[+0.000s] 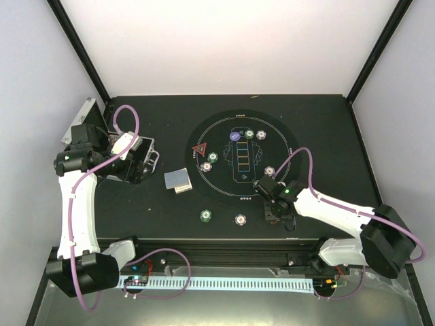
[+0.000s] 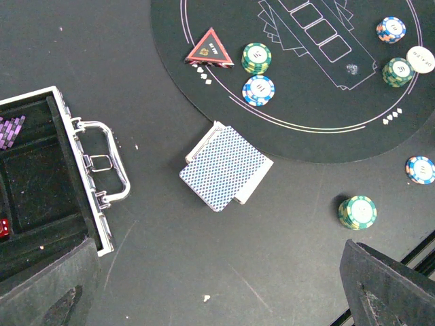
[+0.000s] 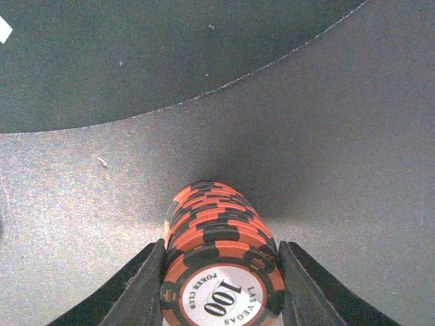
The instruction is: Distribute texas hold em gaming equipment
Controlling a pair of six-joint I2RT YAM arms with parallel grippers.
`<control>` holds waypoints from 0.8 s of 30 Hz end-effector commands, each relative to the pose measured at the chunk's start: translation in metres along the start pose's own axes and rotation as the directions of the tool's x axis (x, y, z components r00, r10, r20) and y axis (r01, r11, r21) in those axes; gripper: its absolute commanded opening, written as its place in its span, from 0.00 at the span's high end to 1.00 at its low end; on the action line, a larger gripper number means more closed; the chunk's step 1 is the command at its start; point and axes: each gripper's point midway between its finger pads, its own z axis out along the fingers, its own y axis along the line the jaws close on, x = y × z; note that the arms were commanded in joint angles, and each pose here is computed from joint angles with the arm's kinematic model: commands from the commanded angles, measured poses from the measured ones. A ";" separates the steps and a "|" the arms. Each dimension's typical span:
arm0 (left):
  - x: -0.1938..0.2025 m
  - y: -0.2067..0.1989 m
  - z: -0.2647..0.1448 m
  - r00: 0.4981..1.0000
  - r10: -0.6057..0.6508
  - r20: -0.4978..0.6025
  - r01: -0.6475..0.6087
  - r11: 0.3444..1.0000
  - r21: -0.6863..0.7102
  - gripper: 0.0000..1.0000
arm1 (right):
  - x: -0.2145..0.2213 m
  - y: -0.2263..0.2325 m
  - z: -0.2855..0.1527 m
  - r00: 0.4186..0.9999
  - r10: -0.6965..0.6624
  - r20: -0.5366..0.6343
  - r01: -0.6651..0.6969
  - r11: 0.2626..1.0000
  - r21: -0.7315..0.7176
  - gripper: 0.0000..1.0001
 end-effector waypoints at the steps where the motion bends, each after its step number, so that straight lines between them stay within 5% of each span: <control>1: -0.008 0.001 -0.008 0.999 0.024 0.025 -0.024 1.000 -0.018 0.01 | -0.008 0.004 -0.010 0.999 0.010 0.042 -0.010 1.000 -0.017 0.65; 12: -0.011 0.003 -0.008 0.999 0.023 0.023 -0.023 1.000 -0.018 0.01 | -0.031 0.014 -0.045 0.994 0.003 0.112 0.003 0.998 -0.057 0.74; 24: -0.007 0.005 -0.005 1.000 0.016 0.010 -0.016 1.000 -0.017 0.01 | -0.143 0.098 -0.077 0.964 -0.161 0.212 0.172 0.985 -0.035 0.74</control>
